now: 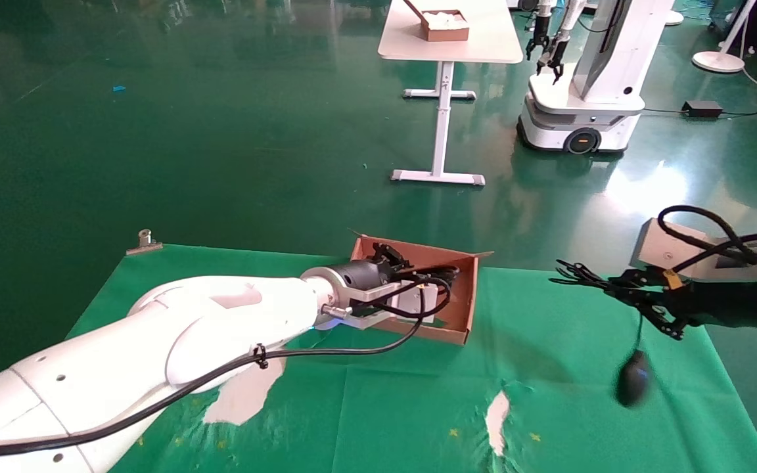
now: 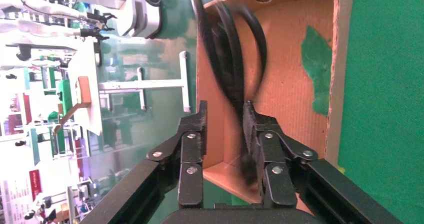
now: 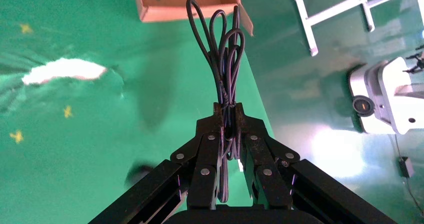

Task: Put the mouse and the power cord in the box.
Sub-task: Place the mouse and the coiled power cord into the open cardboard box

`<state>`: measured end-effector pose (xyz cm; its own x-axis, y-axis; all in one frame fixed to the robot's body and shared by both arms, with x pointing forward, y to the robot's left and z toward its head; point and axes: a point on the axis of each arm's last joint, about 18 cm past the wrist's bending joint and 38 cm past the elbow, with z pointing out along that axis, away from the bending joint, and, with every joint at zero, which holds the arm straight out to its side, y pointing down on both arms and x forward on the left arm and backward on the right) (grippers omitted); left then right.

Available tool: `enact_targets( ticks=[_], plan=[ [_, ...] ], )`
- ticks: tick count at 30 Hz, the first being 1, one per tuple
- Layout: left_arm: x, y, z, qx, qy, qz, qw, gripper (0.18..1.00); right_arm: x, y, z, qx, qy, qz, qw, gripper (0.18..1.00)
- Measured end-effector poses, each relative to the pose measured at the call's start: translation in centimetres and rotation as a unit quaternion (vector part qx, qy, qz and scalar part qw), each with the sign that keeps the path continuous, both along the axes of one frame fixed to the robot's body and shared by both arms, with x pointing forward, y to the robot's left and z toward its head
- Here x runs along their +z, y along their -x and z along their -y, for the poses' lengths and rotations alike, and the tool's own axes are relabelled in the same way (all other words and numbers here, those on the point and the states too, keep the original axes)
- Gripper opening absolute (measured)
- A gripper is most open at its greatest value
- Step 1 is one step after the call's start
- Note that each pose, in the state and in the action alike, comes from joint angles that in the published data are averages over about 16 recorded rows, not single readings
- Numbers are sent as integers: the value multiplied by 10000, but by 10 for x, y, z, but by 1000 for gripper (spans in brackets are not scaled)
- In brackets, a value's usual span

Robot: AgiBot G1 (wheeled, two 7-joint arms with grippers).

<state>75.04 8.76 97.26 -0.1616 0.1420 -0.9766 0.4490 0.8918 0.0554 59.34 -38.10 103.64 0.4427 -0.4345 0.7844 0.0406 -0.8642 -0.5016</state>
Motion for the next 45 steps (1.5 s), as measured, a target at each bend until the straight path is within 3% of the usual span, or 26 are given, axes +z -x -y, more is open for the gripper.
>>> enact_targets(
  ticks=[7, 12, 21, 29, 38, 45],
  plan=[
    [9, -3, -4, 61, 95, 105, 9999, 391, 5, -2, -12, 167, 1, 60, 9998, 218],
    [28, -11, -23, 300, 379, 256, 9985, 483, 14, -2, -21, 296, 49, 153, 9994, 218],
    [72, -18, -115, 1060, 1052, 491, 9876, 691, 30, -11, -54, 638, 346, 393, 9966, 217],
    [76, 5, -181, 1385, 1229, 325, 9822, 861, 39, -44, -115, 934, 780, 748, 9897, 217],
    [66, 29, -192, 1451, 1157, 160, 9825, 957, 39, -106, -196, 1013, 1355, 1245, 9777, 217],
    [66, 34, -191, 1620, 1166, 215, 9796, 990, 21, -144, -229, 951, 1847, 1408, 9680, 216]
  ],
)
